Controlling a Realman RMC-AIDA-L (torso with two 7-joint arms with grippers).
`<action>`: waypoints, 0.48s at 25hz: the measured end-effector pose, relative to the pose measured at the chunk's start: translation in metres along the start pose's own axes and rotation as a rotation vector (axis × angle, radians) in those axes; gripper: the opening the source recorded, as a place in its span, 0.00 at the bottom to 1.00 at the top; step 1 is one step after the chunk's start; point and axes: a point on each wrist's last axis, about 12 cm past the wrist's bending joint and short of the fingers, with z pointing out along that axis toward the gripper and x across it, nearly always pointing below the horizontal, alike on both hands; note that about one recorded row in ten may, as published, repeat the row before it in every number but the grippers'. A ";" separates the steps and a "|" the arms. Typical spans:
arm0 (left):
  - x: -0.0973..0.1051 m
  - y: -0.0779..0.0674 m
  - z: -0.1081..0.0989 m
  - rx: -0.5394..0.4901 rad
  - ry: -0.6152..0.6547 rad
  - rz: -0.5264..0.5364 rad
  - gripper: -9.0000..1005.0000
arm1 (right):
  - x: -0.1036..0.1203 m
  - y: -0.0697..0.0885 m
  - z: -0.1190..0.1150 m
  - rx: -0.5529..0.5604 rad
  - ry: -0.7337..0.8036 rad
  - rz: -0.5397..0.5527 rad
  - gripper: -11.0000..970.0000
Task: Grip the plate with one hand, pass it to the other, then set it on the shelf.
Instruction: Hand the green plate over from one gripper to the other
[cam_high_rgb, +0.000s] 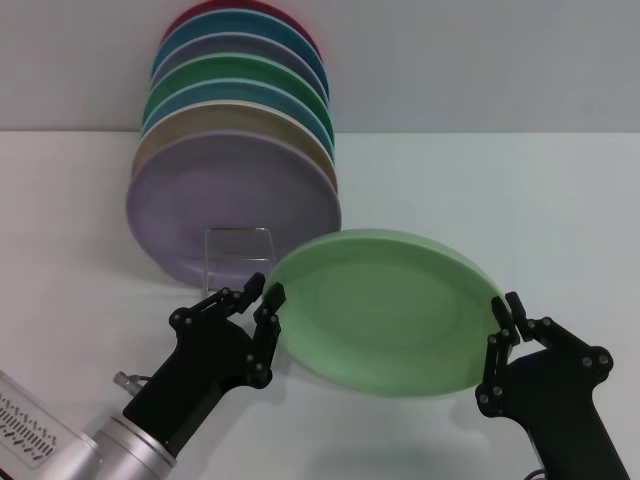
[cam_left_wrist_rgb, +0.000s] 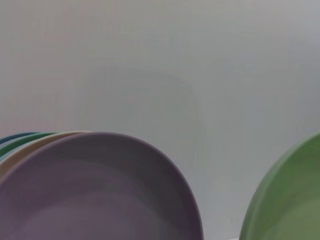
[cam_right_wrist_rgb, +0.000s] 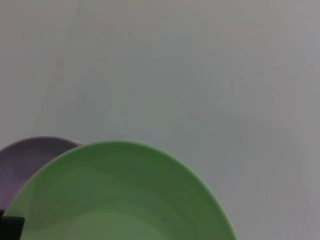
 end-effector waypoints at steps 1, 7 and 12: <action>0.000 0.000 0.000 -0.001 0.000 0.000 0.19 | 0.000 0.000 0.000 0.000 0.000 0.000 0.03; 0.000 0.000 0.000 -0.001 0.000 0.001 0.19 | 0.000 0.000 0.001 -0.003 -0.001 0.000 0.03; 0.001 0.000 0.000 0.002 0.007 0.007 0.19 | 0.000 0.000 0.001 -0.004 -0.001 0.000 0.03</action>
